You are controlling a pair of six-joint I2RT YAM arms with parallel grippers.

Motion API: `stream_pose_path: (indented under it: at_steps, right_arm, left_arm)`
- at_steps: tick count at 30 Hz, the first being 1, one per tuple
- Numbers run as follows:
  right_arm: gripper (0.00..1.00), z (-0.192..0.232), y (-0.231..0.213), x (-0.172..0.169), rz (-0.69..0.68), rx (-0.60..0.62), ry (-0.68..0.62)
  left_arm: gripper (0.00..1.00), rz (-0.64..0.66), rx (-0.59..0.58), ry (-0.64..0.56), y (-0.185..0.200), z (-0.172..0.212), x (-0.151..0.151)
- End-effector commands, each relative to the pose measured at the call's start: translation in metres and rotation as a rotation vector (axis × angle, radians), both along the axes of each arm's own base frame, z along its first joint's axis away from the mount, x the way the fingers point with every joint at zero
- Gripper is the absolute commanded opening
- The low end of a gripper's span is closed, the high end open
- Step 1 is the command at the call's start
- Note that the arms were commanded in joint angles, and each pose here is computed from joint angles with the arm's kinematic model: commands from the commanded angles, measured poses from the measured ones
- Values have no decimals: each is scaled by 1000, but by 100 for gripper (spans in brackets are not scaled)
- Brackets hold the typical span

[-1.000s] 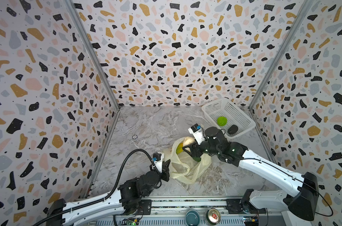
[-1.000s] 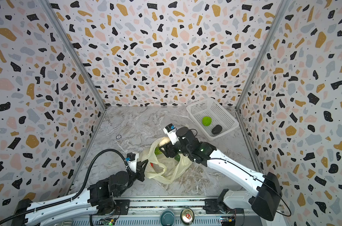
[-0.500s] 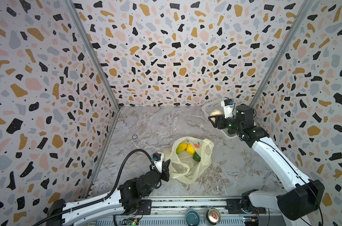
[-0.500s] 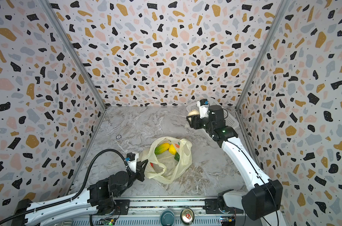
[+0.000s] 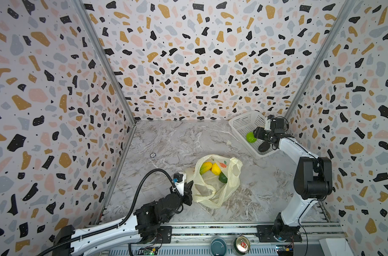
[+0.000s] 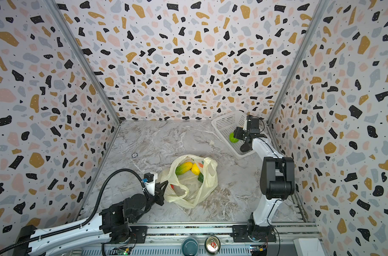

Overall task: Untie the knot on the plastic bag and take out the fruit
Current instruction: 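Carry the pale pear over the white basket with the right gripper, then open the right gripper to drop the pear into the basket, then move the open right gripper back into the bag mouth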

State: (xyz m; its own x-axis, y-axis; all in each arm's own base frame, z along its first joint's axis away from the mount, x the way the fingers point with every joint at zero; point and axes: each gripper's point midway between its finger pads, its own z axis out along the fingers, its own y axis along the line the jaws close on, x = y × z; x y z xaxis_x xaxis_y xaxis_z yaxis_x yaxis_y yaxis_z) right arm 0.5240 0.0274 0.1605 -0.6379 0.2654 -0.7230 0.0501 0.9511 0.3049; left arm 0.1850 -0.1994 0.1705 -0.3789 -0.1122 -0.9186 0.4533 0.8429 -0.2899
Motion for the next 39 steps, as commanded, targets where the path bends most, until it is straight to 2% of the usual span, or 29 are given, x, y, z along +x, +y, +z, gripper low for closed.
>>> stream_pose_path:
  at_steps: [1, 4, 7, 13, 23, 28, 33, 39]
  right_arm:
    - [67, 31, -15, 26, -54, 13, -90]
    - [81, 20, -20, 36, -66, -6, -64]
    - [90, 11, -24, 39, -69, -15, -41]
    - [93, 7, -23, 35, -62, -3, -29]
    - [93, 33, -5, 19, 13, 46, -59]
    - [93, 54, 36, -22, 124, 100, -73]
    - [93, 93, 104, -84, 332, 116, -96]
    - [93, 133, 165, -158, 526, 159, -125]
  left_arm:
    - [0, 8, -25, -20, 0, 7, 1]
    - [0, 8, -22, -25, 0, 8, 1]
    - [0, 8, -21, -24, 0, 9, 1]
    - [0, 4, -22, -22, -1, 8, 1]
    - [0, 5, -16, -19, 0, 8, 1]
    - [0, 5, -21, -18, 0, 9, 1]
    - [0, 4, -23, -18, 0, 10, 1]
    - [0, 12, -32, -22, 1, 11, 1]
